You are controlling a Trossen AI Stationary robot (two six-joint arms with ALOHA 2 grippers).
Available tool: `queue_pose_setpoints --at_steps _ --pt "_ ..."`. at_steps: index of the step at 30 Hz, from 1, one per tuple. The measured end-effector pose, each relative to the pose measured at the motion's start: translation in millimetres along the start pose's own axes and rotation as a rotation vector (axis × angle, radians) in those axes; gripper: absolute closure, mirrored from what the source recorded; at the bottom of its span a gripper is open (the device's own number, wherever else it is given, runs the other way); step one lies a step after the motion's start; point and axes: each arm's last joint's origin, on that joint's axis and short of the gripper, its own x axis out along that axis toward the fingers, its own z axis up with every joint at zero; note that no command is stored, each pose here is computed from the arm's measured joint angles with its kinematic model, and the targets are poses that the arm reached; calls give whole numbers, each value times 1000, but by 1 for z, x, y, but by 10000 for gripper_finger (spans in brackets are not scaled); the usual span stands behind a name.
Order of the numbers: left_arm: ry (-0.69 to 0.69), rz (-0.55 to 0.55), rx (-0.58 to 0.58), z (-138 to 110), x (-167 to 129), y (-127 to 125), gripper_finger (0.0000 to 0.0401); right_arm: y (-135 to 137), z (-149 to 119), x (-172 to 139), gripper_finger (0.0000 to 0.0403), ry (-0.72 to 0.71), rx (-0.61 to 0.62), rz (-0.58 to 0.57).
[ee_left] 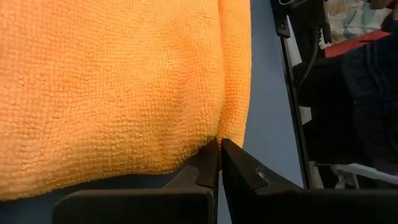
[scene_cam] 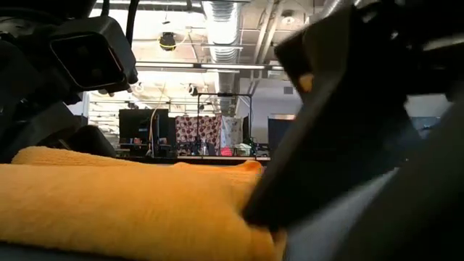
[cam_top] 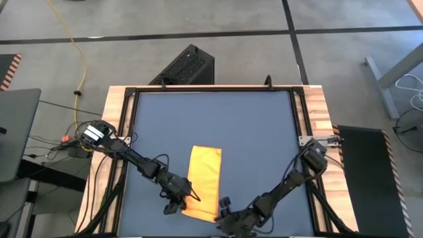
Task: Roll towel
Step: Roll the yellow towel
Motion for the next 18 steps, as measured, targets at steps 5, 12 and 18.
queue_pose_setpoints --at_steps 5,12,18 --pt "-2 -3 -5 0 0 -1 401 8 18 -3 243 -52 -55 -183" --pt "-1 -3 -2 0 0 -1 401 11 16 -3 243 -35 -42 -188" --pt "0 -2 2 0 0 0 401 6 15 0 243 -28 -34 -187"
